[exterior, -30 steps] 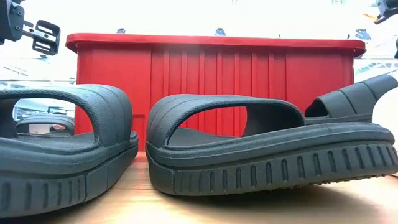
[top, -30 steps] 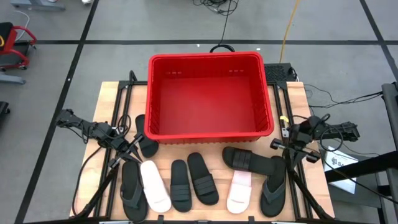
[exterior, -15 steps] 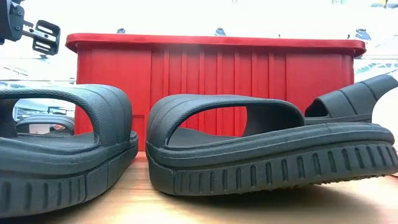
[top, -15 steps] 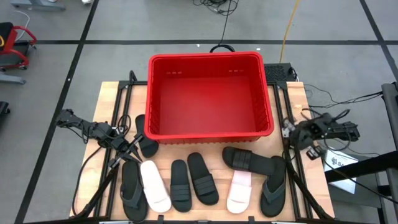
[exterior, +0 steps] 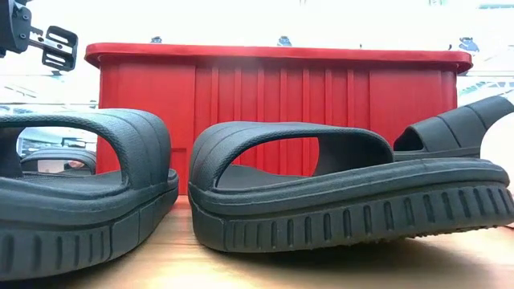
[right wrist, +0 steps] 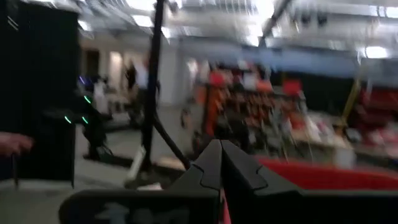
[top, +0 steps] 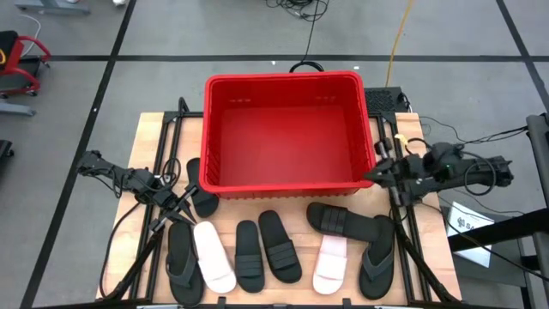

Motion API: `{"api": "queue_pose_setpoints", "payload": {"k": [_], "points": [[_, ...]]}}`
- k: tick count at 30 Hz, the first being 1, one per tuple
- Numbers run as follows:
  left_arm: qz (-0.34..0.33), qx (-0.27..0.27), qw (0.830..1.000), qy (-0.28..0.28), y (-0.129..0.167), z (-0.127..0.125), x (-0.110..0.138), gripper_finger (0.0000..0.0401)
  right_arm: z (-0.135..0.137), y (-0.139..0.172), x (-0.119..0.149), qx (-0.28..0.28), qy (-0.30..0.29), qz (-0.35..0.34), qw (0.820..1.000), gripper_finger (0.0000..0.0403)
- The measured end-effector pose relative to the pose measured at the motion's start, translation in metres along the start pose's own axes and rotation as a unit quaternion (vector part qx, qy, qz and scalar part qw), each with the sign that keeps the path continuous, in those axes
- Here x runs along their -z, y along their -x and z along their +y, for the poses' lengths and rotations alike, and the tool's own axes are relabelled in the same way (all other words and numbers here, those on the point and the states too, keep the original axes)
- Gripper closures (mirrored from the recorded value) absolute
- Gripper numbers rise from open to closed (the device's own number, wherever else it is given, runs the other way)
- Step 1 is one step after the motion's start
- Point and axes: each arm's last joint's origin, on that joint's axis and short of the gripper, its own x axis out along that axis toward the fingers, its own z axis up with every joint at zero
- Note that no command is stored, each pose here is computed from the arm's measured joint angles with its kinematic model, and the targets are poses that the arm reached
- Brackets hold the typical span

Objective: Pick and place slides into bin
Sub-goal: Put the black slide into the red bin

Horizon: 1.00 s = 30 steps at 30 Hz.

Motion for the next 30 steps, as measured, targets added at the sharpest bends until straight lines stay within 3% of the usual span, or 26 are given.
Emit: {"api": "queue_pose_setpoints", "payload": {"k": [5, 14, 18, 24, 30], "points": [[0.0, 0.0, 1.0, 0.0, 0.0, 0.0, 0.0, 0.0375, -0.004, -0.02, -0.016, 0.014, -0.003, 0.053, 0.998, 0.0403], [-0.017, -0.017, 1.0, -0.005, 0.0, 0.001, -0.003, 0.0375, -0.014, -0.046, -0.024, 0.121, 0.001, 0.11, 0.987, 0.0403], [-0.031, -0.026, 0.999, -0.011, 0.0, 0.001, -0.006, 0.0375, -0.015, -0.049, -0.022, 0.154, -0.041, 0.109, 0.981, 0.0403], [-0.104, -0.1, 0.988, -0.054, 0.003, 0.004, -0.02, 0.0375, -0.015, -0.05, -0.021, 0.154, -0.07, 0.108, 0.98, 0.0403], [-0.148, -0.162, 0.971, -0.096, 0.008, 0.005, -0.042, 0.0375, -0.013, -0.048, -0.02, 0.112, -0.074, 0.116, 0.984, 0.0403]]}}
